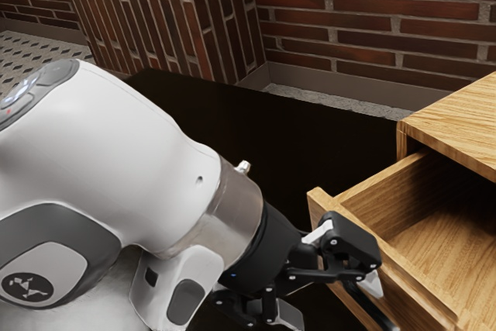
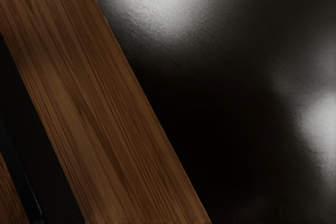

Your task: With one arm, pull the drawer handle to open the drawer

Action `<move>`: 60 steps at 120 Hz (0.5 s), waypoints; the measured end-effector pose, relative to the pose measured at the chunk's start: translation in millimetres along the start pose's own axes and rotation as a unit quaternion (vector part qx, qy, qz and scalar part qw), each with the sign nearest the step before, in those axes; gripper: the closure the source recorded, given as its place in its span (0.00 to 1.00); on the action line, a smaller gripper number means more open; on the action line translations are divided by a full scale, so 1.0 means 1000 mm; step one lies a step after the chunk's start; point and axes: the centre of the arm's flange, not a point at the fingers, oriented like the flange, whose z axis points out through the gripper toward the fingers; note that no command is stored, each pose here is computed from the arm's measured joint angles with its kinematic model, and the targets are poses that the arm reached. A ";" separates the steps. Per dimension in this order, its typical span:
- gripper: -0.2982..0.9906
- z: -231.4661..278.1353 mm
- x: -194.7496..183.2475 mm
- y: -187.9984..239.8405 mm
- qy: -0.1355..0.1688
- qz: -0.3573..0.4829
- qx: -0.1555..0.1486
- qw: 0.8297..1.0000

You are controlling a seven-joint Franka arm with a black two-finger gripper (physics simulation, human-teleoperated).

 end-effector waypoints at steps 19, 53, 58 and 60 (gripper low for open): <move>0.23 -0.023 0.001 -0.003 -0.001 0.001 0.022 1.000; 0.23 -0.112 -0.051 -0.044 -0.028 -0.049 0.062 0.996; 0.23 -0.119 -0.071 -0.046 -0.034 -0.067 0.056 0.996; 0.23 -0.121 -0.080 -0.045 -0.036 -0.076 0.053 0.995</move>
